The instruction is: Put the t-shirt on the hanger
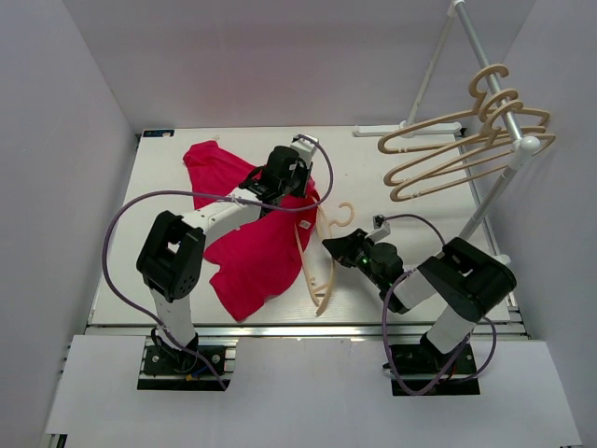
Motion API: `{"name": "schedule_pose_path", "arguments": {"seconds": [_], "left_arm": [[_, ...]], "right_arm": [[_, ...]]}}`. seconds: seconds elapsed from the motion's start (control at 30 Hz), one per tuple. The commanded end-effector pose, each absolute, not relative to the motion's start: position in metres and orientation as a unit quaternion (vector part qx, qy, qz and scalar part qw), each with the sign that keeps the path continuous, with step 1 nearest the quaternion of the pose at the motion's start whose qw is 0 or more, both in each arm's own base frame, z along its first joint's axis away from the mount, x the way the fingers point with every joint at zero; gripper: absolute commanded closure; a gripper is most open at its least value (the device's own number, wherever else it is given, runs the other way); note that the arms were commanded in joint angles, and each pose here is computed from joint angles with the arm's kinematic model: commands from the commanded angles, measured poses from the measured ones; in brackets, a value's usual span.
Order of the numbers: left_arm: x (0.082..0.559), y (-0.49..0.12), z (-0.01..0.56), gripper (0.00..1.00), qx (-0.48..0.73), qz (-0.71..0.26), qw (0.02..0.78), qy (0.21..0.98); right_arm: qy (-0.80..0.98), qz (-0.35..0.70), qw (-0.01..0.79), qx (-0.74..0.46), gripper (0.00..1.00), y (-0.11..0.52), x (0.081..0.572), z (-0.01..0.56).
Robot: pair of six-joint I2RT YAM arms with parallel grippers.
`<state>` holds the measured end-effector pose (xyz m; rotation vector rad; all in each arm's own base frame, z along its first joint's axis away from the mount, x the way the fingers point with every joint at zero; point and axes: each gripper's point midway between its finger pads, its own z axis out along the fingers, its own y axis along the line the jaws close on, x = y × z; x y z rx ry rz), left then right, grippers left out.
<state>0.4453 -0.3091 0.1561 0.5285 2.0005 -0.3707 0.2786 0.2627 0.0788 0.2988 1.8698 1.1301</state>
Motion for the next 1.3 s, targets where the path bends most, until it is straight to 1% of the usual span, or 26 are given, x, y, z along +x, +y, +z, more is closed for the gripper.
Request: {"name": "schedule_pose_path", "arguments": {"seconds": [0.0,0.13,0.23,0.3,0.37,0.4,0.43,0.47,0.5,0.6,0.7,0.83,0.87,0.9,0.97,1.13,1.17,1.2,1.23,1.27], "left_arm": [[0.437,-0.312,0.193,1.00,0.208,-0.180,0.523,0.807],[0.435,-0.309,0.196,1.00,0.196,-0.179,0.522,0.810],[0.432,-0.311,0.195,1.00,0.197,-0.188,0.517,0.811],[0.425,-0.313,0.194,1.00,0.200,-0.201,0.505,0.815],[0.417,-0.314,0.205,1.00,0.197,-0.220,0.508,0.809],[0.406,-0.317,0.204,1.00,0.208,-0.239,0.498,0.807],[0.400,-0.317,0.208,1.00,0.209,-0.251,0.497,0.804],[0.395,-0.316,0.227,1.00,0.208,-0.263,0.514,0.789],[0.390,-0.314,0.225,1.00,0.209,-0.268,0.512,0.789],[0.380,-0.308,0.244,1.00,0.206,-0.276,0.527,0.777],[0.363,-0.308,0.248,1.00,0.221,-0.298,0.522,0.768],[0.347,-0.306,0.246,1.00,0.218,-0.319,0.509,0.769],[0.340,-0.304,0.235,1.00,0.216,-0.325,0.496,0.776],[0.336,-0.305,0.244,1.00,0.213,-0.339,0.505,0.764],[0.320,-0.309,0.236,1.00,0.220,-0.367,0.489,0.760],[0.293,-0.318,0.229,1.00,0.228,-0.373,0.472,0.765],[0.289,-0.318,0.228,0.91,0.231,-0.371,0.469,0.768],[0.287,-0.320,0.230,0.77,0.233,-0.369,0.470,0.767],[0.283,-0.323,0.232,0.57,0.242,-0.369,0.470,0.765],[0.279,-0.321,0.233,0.33,0.247,-0.364,0.465,0.768]], "right_arm": [[0.582,0.594,0.551,0.071,1.00,0.281,0.281,0.198],[0.544,0.604,0.579,0.059,1.00,0.279,0.281,0.221],[0.557,0.575,0.597,0.060,1.00,0.282,0.295,0.221],[0.544,0.561,0.620,0.069,1.00,0.276,0.302,0.228],[0.535,0.547,0.640,0.071,1.00,0.271,0.307,0.233],[0.526,0.549,0.646,0.068,1.00,0.271,0.308,0.238],[0.524,0.552,0.646,0.066,1.00,0.272,0.308,0.239],[0.518,0.557,0.646,0.061,1.00,0.274,0.306,0.241],[0.509,0.572,0.642,0.041,1.00,0.281,0.301,0.245],[0.503,0.587,0.634,0.009,1.00,0.294,0.297,0.249],[0.483,0.586,0.650,-0.002,1.00,0.296,0.297,0.265],[0.458,0.578,0.675,-0.005,1.00,0.289,0.294,0.287],[0.446,0.577,0.684,-0.004,1.00,0.285,0.291,0.297],[0.441,0.569,0.694,-0.010,1.00,0.283,0.290,0.301],[0.431,0.561,0.707,-0.016,1.00,0.279,0.285,0.309],[0.397,0.543,0.740,-0.011,1.00,0.256,0.269,0.335],[0.391,0.543,0.743,-0.014,1.00,0.254,0.266,0.339],[0.382,0.543,0.748,-0.016,1.00,0.250,0.260,0.346],[0.376,0.542,0.751,-0.019,1.00,0.247,0.257,0.349],[0.373,0.534,0.758,-0.028,1.00,0.246,0.254,0.350]]}}
